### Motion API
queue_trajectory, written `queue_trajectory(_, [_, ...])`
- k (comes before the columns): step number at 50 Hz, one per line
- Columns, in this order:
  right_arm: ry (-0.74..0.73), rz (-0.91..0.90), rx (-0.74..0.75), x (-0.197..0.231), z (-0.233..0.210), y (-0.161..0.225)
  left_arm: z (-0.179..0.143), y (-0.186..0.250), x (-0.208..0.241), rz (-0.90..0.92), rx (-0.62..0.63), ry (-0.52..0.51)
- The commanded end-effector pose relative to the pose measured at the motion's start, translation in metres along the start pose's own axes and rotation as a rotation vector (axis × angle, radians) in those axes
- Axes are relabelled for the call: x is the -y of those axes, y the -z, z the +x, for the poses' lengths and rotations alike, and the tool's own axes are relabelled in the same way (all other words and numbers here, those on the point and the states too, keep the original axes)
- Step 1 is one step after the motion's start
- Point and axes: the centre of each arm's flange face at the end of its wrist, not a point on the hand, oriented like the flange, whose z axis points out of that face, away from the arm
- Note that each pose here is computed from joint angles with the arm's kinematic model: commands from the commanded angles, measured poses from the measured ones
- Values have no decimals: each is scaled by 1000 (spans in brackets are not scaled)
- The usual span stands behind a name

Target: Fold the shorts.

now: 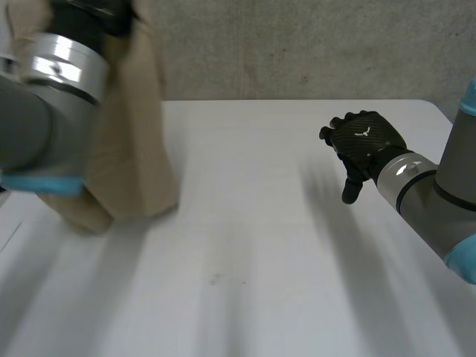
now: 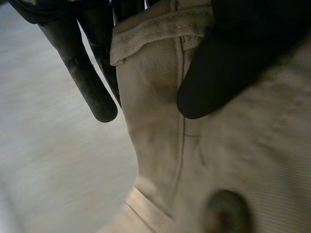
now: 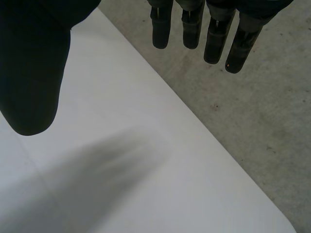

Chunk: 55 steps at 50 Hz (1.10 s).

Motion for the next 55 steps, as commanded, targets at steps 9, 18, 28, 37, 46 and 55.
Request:
queue_trajectory(9, [-4, 49, -89, 16, 29, 3, 180, 171, -35, -393, -898, 252])
queue_trajectory(18, [-8, 44, -98, 14, 36, 2, 162, 165, -22, -391, -859, 139])
queue_trajectory(28, [41, -91, 6, 4, 21, 17, 99, 139, -26, -554, -431, 74])
queue_trajectory(37, [148, -204, 282, -15, -28, 45, 69, 201, -38, -894, -320, 37])
queue_trajectory(46, [128, -123, 384, -50, -62, 47, 56, 246, -36, -1091, -317, 173])
queue_trajectory(55, [124, -131, 393, -86, -82, 41, 56, 261, -41, -1150, -370, 242])
